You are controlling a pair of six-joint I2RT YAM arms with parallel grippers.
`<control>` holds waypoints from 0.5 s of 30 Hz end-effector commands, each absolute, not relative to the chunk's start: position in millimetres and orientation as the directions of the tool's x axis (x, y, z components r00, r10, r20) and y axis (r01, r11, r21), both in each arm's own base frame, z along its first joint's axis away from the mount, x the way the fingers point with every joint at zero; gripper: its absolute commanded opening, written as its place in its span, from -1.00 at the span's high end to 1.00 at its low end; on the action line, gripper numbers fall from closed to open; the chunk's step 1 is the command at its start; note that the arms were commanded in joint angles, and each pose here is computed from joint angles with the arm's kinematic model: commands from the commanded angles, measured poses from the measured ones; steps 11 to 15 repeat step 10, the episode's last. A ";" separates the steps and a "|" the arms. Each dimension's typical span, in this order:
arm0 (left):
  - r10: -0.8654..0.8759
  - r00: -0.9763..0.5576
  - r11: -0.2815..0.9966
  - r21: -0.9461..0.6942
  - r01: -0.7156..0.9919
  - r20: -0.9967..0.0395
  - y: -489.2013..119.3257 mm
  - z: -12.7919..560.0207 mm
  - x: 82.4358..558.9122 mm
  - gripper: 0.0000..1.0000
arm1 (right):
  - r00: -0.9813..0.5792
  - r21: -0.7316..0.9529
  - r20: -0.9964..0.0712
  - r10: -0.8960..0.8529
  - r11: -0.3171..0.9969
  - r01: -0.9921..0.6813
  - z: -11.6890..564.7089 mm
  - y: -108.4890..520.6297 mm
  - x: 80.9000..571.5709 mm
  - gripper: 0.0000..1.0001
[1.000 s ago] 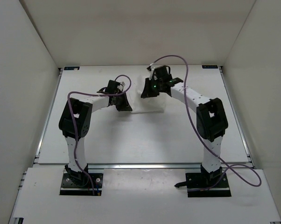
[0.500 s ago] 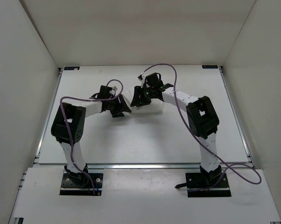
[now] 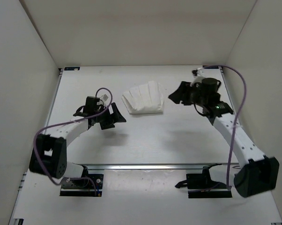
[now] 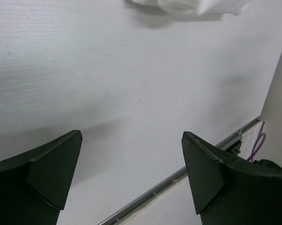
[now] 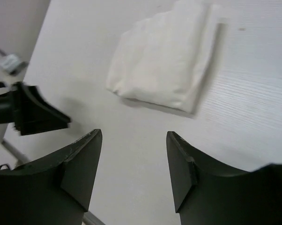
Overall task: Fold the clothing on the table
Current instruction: Fold the skirt
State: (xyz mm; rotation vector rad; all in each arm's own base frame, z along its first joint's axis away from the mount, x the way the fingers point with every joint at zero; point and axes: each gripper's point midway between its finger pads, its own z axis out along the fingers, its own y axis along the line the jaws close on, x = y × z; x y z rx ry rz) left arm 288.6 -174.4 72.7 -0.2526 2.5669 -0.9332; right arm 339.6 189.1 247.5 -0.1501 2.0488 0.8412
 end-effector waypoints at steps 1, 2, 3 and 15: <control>-0.284 -0.845 0.787 -0.613 0.064 -0.453 -162.3 104.9 285.9 -0.97 | -0.579 0.438 -0.789 0.203 0.848 -0.300 235.6 135.5 318.2 -0.09; -0.272 -0.826 0.799 -0.595 0.092 -0.493 -160.3 111.8 281.9 -0.97 | -0.596 0.439 -0.774 0.215 0.859 -0.261 225.4 117.6 312.7 -0.10; -0.273 -0.798 0.811 -0.575 0.109 -0.537 -156.1 119.9 282.2 -0.97 | -0.582 0.432 -0.779 0.233 0.872 -0.229 223.6 100.5 307.4 -0.11; -0.179 -0.731 0.931 -0.354 0.091 -0.659 -123.3 142.3 279.7 -0.96 | -0.542 0.249 -0.832 0.120 0.953 -0.171 213.2 64.4 285.4 -0.29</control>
